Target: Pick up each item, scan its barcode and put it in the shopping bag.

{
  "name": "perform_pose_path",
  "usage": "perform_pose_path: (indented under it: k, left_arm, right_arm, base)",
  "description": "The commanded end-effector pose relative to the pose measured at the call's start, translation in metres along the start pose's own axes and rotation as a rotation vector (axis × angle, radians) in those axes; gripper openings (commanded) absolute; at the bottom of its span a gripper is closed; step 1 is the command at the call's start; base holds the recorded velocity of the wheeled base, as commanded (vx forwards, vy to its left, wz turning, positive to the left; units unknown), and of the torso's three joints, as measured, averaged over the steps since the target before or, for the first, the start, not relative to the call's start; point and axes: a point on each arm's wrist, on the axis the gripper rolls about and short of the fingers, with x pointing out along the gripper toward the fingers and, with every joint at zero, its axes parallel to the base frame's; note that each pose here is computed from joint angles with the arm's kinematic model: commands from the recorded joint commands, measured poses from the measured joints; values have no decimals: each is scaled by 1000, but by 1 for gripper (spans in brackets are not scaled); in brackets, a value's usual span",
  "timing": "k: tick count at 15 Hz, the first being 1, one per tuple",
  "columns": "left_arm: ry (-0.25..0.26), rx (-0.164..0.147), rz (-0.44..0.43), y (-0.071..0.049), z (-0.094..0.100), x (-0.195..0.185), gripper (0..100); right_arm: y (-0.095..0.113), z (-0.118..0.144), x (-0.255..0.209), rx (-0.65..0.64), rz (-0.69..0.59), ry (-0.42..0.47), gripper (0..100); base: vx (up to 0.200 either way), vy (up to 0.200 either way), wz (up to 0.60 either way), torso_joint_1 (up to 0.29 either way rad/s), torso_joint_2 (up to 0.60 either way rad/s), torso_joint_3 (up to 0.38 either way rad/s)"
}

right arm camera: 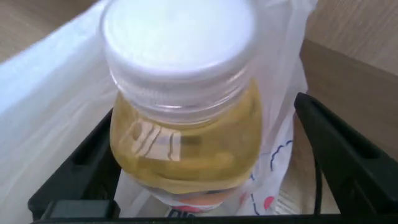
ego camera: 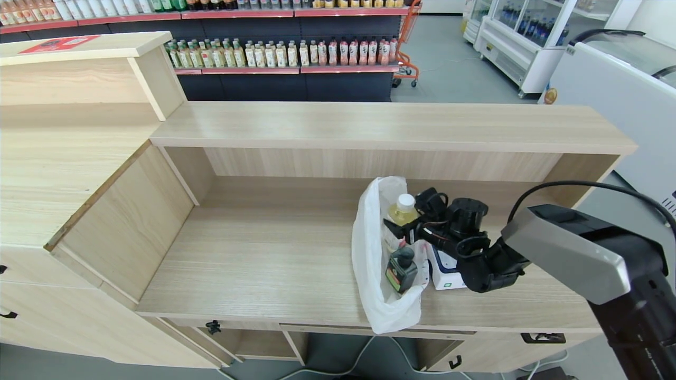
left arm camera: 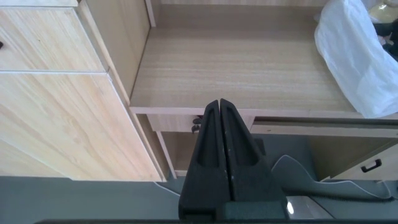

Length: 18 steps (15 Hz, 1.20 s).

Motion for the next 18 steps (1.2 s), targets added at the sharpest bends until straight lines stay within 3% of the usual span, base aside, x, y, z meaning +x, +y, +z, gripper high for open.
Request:
perform_pose_path:
  k: [1,4,7,9,10,13,15,18]
  left_arm:
    - [0,0,0,0,0,0,0]
    - [1,0,0,0,0,0,0]
    - [1,0,0,0,0,0,0]
    - [1,0,0,0,0,0,0]
    - [0,0,0,0,0,0,0]
    - [0,0,0,0,0,0,0]
    - [1,0,0,0,0,0,0]
    - [1,0,0,0,0,0,0]
  right_arm:
    - [-13,47,-17,-10,-27,-49,100]
    - [-11,113,-75,16,-32,-64,100]
    - [-6,185,-180,110,-126,-80,100]
    - [-2,199,-233,140,-239,-55,100]
    - [4,195,-285,154,-350,4,100]
    - [29,153,-365,175,-525,116,100]
    - [62,123,-406,171,-543,120,100]
    - [90,102,-440,160,-523,87,100]
  base:
    - [0,0,0,0,0,0]
    - [0,0,0,0,0,0]
    - [0,0,0,0,0,0]
    - [0,0,0,0,0,0]
    - [0,0,0,0,0,0]
    - [0,0,0,0,0,0]
    - [0,0,0,0,0,0]
    - [0,0,0,0,0,0]
